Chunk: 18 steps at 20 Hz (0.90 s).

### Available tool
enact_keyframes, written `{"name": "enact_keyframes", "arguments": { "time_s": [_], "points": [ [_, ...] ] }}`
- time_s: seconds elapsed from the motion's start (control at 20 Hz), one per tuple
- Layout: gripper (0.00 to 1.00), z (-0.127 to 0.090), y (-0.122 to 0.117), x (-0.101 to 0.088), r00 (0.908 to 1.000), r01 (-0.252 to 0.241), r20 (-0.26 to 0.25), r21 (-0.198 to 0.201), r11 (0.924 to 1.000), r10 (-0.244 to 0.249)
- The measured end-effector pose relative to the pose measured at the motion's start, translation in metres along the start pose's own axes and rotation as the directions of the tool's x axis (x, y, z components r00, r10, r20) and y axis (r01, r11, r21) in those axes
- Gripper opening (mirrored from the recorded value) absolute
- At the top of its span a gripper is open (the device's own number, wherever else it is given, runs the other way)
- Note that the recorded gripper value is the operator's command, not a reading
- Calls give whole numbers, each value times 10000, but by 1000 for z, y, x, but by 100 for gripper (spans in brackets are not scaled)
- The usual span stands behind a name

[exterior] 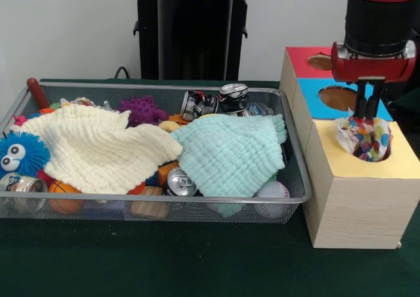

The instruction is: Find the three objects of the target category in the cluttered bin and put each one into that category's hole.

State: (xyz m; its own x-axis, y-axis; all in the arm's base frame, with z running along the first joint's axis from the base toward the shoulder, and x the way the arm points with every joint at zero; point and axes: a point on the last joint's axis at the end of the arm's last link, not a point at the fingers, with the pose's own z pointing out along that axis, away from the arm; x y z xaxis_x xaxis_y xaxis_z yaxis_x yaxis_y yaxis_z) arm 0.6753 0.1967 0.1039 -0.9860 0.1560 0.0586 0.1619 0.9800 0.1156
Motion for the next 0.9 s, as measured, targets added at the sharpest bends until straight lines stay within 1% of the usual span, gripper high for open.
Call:
{"name": "enact_keyframes", "arguments": {
  "time_s": [0.35, 0.5, 0.7, 0.8, 0.9],
  "points": [
    [0, 10, -2, 3, 9998, -17, -190, 30, 10000, 18],
    [0, 15, -2, 4, 9999, 16, -171, 52, 10000, -15],
    [0, 19, 1, 2, 9996, 157, 230, 81, 9998, -159],
    [0, 20, 6, -1, 9971, 307, 695, 108, 9995, -313],
    [0, 20, 8, -1, 9952, 389, 889, 139, 9991, -400]
  ]
}}
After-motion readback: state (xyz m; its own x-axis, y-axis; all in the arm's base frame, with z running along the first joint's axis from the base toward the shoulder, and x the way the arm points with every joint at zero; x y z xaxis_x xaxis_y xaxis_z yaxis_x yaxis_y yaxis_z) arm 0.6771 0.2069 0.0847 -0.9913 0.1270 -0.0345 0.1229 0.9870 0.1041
